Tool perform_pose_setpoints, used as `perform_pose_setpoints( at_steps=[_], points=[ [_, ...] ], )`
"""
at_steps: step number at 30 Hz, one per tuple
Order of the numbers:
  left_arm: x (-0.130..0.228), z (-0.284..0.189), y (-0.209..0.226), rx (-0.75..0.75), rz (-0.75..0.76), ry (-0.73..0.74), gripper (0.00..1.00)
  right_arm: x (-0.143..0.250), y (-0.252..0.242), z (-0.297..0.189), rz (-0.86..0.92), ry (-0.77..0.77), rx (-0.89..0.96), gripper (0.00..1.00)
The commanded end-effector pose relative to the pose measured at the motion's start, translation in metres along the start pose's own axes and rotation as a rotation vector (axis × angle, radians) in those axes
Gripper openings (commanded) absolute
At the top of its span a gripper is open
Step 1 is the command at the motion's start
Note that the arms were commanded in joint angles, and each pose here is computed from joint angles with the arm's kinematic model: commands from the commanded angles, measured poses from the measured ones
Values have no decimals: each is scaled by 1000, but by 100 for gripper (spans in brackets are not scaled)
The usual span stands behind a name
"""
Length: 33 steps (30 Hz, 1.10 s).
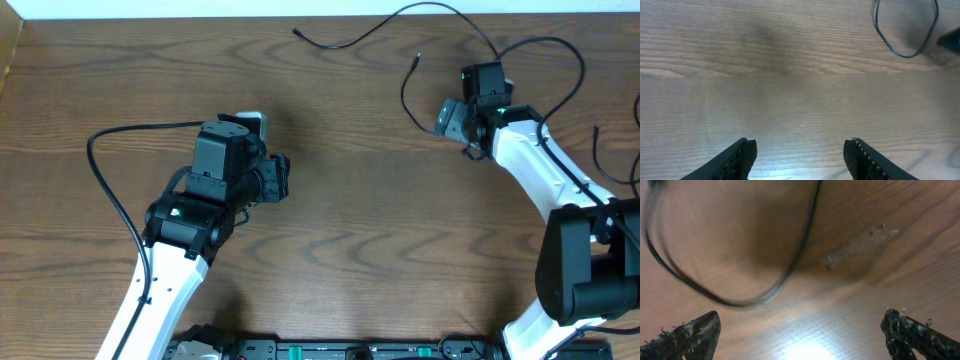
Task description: Untangle cables
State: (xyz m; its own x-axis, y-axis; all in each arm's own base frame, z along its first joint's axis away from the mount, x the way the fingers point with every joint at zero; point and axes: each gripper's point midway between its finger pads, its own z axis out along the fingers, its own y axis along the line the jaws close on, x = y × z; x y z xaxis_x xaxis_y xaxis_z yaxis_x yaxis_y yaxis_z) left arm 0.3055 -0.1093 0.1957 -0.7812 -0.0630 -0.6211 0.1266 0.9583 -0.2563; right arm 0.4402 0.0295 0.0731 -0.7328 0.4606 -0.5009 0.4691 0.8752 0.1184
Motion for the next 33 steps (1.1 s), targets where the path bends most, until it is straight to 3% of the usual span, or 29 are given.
perform_pose_setpoints(
  at_steps=[1, 8, 15, 18, 20, 25, 29, 33],
  points=[
    [-8, -2, 5, -29, 27, -24, 62, -8, 4, 7, 213, -61, 11, 99],
    [-7, -1, 5, -30, 30, -20, 62, -25, -31, 26, 423, -109, 89, 92],
    [-4, -1, 5, -29, 29, -7, 62, 2, -57, 53, 362, -10, 193, 93],
    [-4, -1, 5, -30, 29, -4, 61, 12, -52, 65, 260, 42, 170, 90],
    [-4, -1, 5, -30, 29, -4, 61, 15, -30, 74, 107, 83, 50, 91],
    [-1, -1, 6, -33, 28, 6, 61, 21, 48, 58, -478, 91, -424, 98],
    [-1, -1, 6, -33, 28, 6, 62, 21, 62, 49, -583, 74, -510, 97],
    [-1, -1, 6, -33, 28, 7, 62, 18, 54, 55, -524, 79, -450, 95]
  ],
)
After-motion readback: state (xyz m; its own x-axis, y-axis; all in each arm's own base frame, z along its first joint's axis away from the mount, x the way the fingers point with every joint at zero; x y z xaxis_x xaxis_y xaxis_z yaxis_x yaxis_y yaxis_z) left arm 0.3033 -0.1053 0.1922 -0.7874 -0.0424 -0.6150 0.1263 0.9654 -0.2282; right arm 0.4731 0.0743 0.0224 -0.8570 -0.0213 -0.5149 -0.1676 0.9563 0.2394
